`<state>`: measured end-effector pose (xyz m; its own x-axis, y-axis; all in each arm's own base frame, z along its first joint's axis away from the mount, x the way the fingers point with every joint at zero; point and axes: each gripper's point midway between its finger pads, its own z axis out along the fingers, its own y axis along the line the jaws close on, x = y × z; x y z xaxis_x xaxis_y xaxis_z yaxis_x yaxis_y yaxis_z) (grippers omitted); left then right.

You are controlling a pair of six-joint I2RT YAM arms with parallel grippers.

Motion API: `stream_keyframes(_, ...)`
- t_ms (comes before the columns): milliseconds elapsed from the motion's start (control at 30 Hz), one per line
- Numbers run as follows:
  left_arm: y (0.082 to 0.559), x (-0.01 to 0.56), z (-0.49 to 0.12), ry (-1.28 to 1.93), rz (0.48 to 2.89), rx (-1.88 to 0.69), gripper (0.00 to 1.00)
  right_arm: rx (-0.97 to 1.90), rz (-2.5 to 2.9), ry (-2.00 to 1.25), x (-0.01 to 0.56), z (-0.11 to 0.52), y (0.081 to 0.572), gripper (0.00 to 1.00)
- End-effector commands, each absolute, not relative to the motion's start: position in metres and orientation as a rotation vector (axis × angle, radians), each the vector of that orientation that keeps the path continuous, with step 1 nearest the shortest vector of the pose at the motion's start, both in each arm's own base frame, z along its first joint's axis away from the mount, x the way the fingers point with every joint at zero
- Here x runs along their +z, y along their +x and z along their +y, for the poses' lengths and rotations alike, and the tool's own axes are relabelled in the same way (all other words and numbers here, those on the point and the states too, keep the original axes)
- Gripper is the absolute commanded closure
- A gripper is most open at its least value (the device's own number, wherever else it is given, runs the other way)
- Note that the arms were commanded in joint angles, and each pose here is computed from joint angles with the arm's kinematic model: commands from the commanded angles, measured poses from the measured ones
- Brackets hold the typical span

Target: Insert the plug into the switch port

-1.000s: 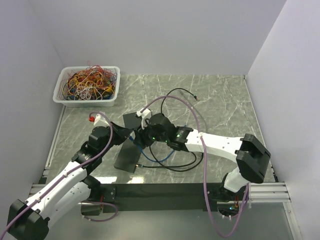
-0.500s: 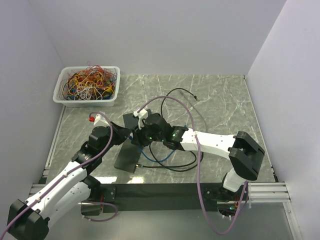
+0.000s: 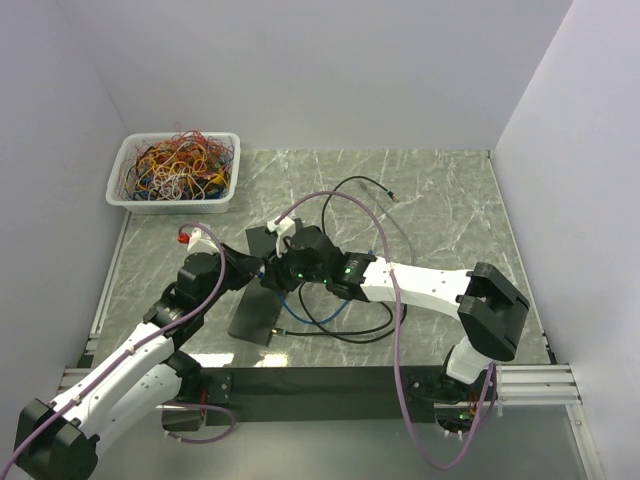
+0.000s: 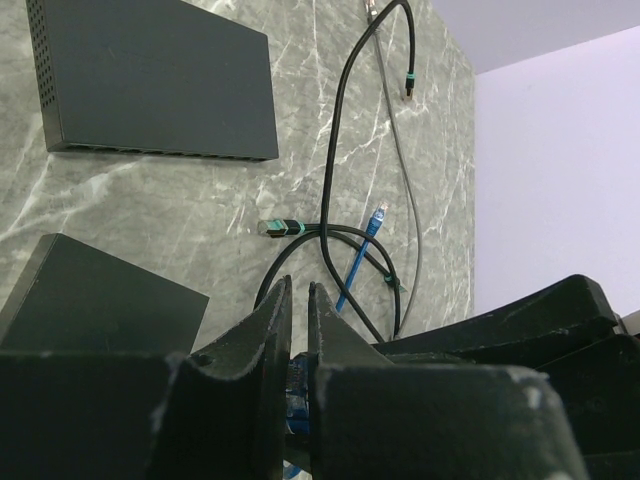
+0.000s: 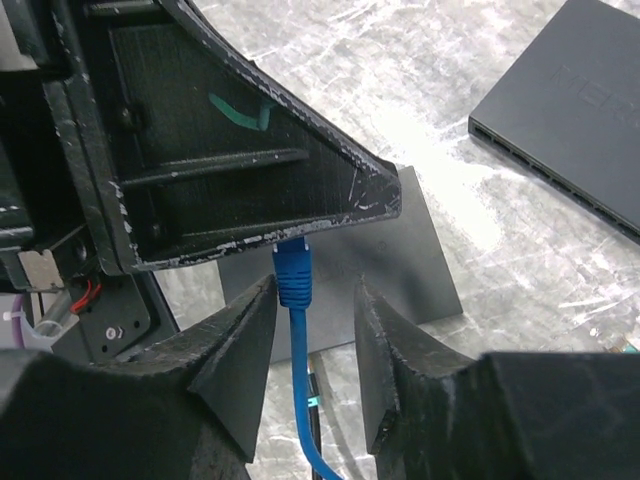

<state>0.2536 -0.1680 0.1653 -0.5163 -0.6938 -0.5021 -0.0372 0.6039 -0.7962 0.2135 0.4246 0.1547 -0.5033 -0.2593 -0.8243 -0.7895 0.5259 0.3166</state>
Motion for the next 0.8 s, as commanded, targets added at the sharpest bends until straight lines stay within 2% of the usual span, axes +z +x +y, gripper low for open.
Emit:
stream_keyframes(0,0.256,0.178,-0.169,-0.566,1.910,-0.961,0.99,0.966,1.936,-0.810,0.186,0.435,0.217,0.57)
stream_keyframes(133,0.256,0.179,-0.168,-0.565,1.908,-0.957,1.00,0.966,1.945,-0.806,0.183,0.437,0.218,0.64)
stream_keyframes(167,0.256,0.179,-0.168,-0.565,1.908,-0.957,1.00,0.970,1.944,-0.803,0.183,0.437,0.218,0.71)
stream_keyframes(233,0.256,0.178,-0.168,-0.564,1.910,-0.957,0.99,0.974,1.941,-0.796,0.183,0.436,0.218,0.76)
stream_keyframes(267,0.256,0.178,-0.168,-0.565,1.908,-0.959,0.99,0.970,1.941,-0.792,0.183,0.436,0.219,0.84)
stream_keyframes(367,0.256,0.177,-0.168,-0.562,1.911,-0.958,0.99,0.964,1.943,-0.785,0.181,0.434,0.219,0.97)
stream_keyframes(467,0.256,0.174,-0.169,-0.554,1.923,-0.949,0.98,0.959,1.939,-0.780,0.180,0.430,0.217,1.00)
stream_keyframes(500,0.256,0.173,-0.168,-0.553,1.927,-0.943,0.86,0.947,1.943,-0.771,0.178,0.427,0.218,1.00)
stream_keyframes(567,0.256,0.167,-0.166,-0.553,1.947,-0.910,0.70,0.924,1.958,-0.769,0.172,0.420,0.218,1.00)
stream_keyframes(600,0.256,0.165,-0.164,-0.557,1.952,-0.896,0.56,0.910,1.965,-0.765,0.169,0.417,0.218,1.00)
stream_keyframes(667,0.255,0.158,-0.160,-0.555,1.966,-0.867,0.43,0.858,2.001,-0.763,0.154,0.406,0.217,1.00)
stream_keyframes(700,0.255,0.157,-0.159,-0.556,1.965,-0.859,0.33,0.833,2.026,-0.761,0.143,0.399,0.216,1.00)
stream_keyframes(767,0.255,0.149,-0.154,-0.566,1.973,-0.825,0.25,0.785,2.070,-0.749,0.130,0.387,0.215,1.00)
